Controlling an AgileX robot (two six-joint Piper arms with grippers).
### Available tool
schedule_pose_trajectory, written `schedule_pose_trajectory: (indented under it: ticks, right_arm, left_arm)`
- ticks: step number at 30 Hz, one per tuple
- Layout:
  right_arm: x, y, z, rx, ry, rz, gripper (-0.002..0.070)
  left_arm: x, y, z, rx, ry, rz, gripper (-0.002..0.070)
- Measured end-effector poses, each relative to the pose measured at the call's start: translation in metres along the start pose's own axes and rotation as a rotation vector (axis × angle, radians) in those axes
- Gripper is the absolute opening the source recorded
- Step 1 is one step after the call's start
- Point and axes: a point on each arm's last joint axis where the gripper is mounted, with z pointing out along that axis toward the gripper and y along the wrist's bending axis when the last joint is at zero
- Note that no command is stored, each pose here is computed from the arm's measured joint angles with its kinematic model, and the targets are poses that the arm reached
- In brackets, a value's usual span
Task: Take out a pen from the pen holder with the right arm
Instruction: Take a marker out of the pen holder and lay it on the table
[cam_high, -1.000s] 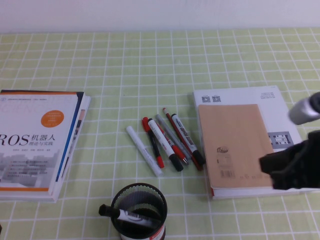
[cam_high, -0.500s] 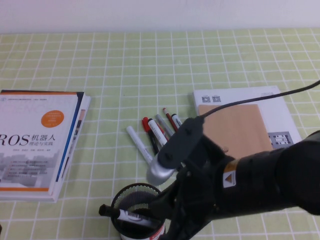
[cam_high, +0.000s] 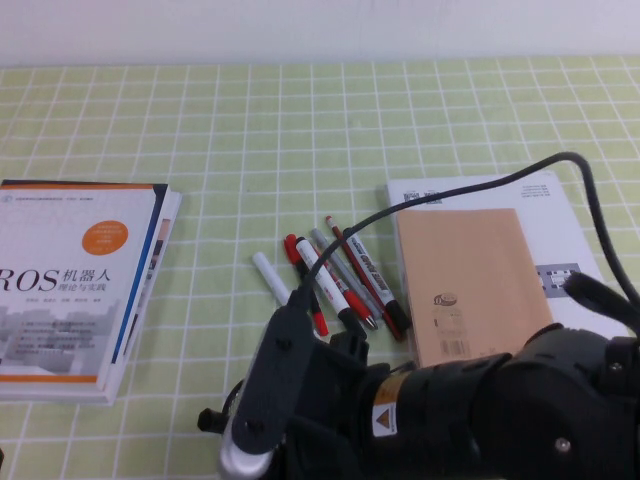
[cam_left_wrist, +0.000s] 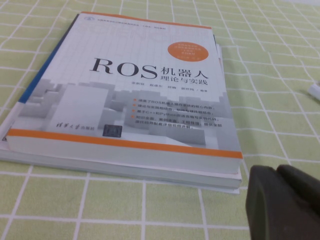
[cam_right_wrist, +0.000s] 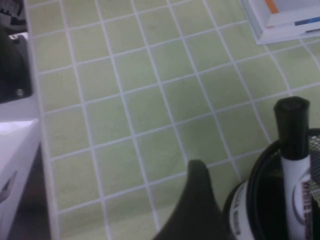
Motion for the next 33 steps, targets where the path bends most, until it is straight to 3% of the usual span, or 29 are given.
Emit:
schedule_pose_trajectory:
  ticks: [13, 33]
  right_arm:
    - [-0.003, -0.011, 0.022, 0.101, -0.089, 0.010, 0.0465]
    - [0.000, -0.017, 0.054, 0.127, -0.071, -0.014, 0.0444]
  left_arm:
    - [0.000, 0.000, 0.000, 0.000, 0.000, 0.000, -0.0008]
    - [0.000, 0.000, 0.000, 0.000, 0.000, 0.000, -0.0008]
